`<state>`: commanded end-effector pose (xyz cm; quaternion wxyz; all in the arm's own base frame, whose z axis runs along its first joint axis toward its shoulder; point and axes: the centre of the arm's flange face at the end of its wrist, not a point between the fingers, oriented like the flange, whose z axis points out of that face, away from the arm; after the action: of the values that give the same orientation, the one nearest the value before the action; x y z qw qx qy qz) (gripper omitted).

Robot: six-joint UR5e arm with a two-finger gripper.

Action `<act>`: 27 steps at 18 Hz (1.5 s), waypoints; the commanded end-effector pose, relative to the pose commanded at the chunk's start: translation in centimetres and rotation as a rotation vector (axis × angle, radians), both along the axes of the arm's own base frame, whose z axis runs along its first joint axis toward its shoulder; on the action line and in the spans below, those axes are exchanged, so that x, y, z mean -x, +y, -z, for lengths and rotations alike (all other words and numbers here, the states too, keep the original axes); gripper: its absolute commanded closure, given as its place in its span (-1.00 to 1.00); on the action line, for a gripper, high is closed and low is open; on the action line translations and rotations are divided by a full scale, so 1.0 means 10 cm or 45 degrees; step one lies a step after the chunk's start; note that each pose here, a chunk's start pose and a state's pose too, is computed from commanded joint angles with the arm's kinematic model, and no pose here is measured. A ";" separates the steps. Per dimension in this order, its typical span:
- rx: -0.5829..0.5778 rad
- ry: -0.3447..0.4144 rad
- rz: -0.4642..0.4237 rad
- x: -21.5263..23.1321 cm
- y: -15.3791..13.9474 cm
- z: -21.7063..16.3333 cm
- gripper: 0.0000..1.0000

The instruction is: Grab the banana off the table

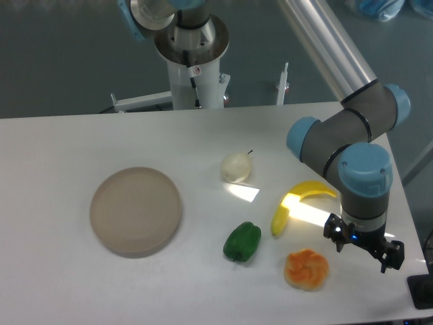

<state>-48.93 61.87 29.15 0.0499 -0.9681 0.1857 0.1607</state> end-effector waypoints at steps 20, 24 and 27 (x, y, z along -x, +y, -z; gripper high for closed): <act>0.073 -0.069 -0.011 -0.33 -0.50 -0.01 -1.00; 0.139 -0.170 -0.064 -0.43 -0.99 0.21 -1.00; 0.184 -0.225 -0.078 -0.57 -1.19 0.36 -1.00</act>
<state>-43.26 49.97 25.57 -0.0086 -0.9848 0.1620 0.0624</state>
